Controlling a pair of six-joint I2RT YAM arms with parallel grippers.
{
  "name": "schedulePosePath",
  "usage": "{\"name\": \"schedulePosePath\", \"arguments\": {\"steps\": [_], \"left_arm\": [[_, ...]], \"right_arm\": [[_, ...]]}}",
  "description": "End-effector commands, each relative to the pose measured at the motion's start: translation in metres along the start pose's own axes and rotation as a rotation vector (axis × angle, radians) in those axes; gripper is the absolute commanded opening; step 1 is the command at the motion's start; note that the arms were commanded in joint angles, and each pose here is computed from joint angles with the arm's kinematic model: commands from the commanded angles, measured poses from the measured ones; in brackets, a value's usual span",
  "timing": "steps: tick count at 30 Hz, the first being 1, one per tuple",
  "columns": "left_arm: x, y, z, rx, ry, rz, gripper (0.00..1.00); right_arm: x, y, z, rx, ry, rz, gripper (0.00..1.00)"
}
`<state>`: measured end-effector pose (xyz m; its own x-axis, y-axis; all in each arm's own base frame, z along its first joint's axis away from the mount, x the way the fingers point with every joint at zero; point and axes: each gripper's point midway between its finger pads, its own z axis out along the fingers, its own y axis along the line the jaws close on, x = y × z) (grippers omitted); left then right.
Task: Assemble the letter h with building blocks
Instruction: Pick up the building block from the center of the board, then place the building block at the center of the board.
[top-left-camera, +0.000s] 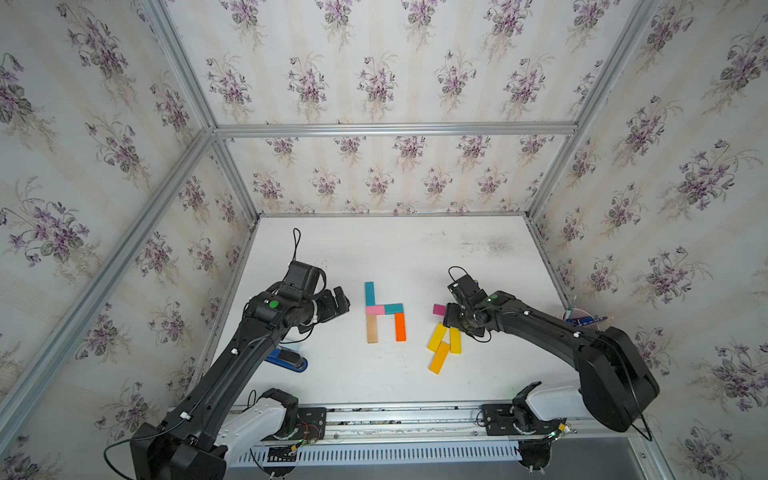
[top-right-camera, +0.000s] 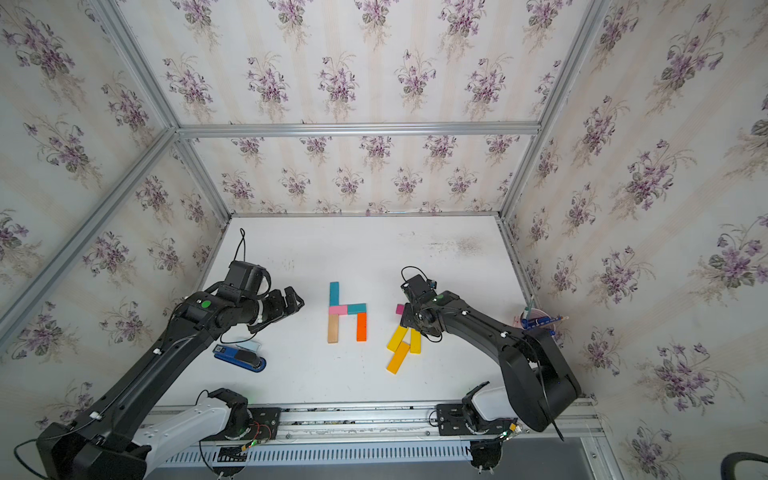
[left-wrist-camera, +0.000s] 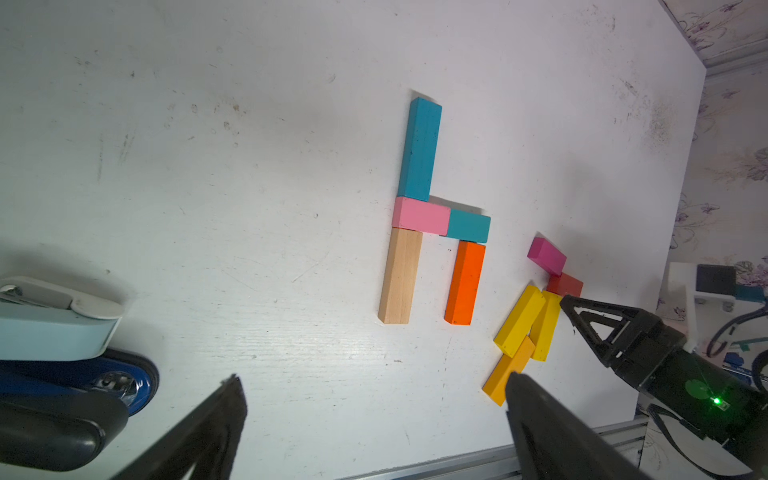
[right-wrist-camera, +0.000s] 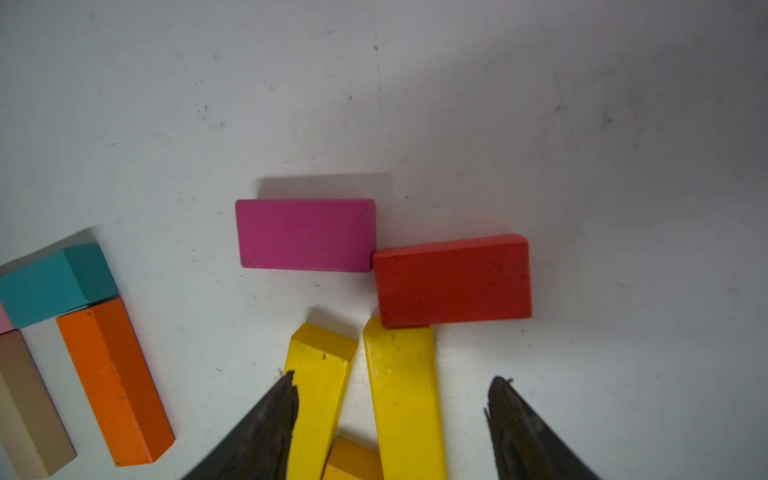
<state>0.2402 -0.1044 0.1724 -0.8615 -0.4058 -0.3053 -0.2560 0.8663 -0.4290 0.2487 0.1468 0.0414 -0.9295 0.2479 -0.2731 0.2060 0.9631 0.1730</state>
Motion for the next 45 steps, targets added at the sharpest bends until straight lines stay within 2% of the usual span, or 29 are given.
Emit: {"name": "schedulePosePath", "arguments": {"steps": [1,10,12,24,29,31,35,40,45], "left_arm": [[-0.003,-0.002,0.0,0.011,-0.014,0.011,1.0],[-0.003,0.001,0.001,0.009,-0.012,0.006,1.0],[-0.004,0.0,0.001,0.012,-0.01,0.004,1.0],[-0.005,-0.005,0.0,0.029,-0.004,0.0,1.0],[-0.005,-0.005,0.001,0.03,-0.004,0.0,1.0],[-0.006,-0.005,0.001,0.032,-0.007,0.0,1.0],[-0.006,-0.004,0.002,0.026,-0.006,0.004,1.0],[-0.008,-0.005,0.001,0.029,-0.014,0.002,1.0],[-0.008,-0.003,0.0,0.027,-0.015,-0.003,1.0]], "right_arm": [[-0.001,0.013,0.008,-0.051,0.014,-0.014,0.73],[0.018,-0.004,0.005,0.056,0.024,-0.036,0.69],[0.022,-0.014,0.005,0.081,0.025,-0.025,0.66],[0.042,-0.025,0.015,0.072,0.067,0.007,0.5],[0.051,-0.034,0.019,0.089,0.084,0.016,0.38],[0.051,-0.034,0.015,0.085,0.08,0.017,0.28],[0.031,-0.022,-0.012,0.056,-0.001,-0.007,0.2],[-0.021,0.016,-0.056,-0.007,-0.146,-0.063,0.2],[-0.075,0.069,-0.056,-0.024,-0.208,-0.164,0.2]]}}
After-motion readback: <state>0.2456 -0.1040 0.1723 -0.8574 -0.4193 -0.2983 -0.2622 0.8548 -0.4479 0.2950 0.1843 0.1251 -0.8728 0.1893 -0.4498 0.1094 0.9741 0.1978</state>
